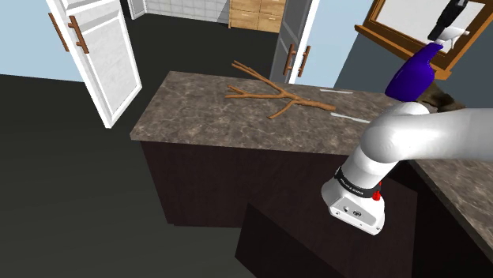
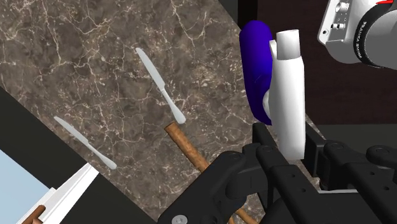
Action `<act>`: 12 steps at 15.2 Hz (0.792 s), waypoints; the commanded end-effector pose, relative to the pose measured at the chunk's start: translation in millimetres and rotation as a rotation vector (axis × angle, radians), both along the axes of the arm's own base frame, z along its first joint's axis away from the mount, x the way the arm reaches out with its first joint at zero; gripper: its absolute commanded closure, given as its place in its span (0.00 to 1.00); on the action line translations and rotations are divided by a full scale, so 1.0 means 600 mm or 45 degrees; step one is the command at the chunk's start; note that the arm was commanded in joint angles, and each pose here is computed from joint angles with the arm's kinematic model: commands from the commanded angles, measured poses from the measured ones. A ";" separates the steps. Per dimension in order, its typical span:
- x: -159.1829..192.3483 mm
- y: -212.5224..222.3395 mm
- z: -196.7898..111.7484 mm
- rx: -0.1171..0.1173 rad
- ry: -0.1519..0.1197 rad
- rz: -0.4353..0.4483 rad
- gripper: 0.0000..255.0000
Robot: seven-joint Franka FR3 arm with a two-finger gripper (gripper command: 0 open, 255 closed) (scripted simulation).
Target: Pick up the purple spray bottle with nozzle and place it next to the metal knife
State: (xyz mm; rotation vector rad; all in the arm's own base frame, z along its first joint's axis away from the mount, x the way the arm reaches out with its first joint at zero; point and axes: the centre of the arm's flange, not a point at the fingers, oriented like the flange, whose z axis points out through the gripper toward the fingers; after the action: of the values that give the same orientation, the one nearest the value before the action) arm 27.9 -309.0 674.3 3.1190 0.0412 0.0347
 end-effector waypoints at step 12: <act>-0.002 -0.001 -0.114 0.000 0.000 0.000 1.00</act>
State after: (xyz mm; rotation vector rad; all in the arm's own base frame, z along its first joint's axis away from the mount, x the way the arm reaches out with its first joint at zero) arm 26.6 -310.2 611.3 3.1192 0.0415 0.0348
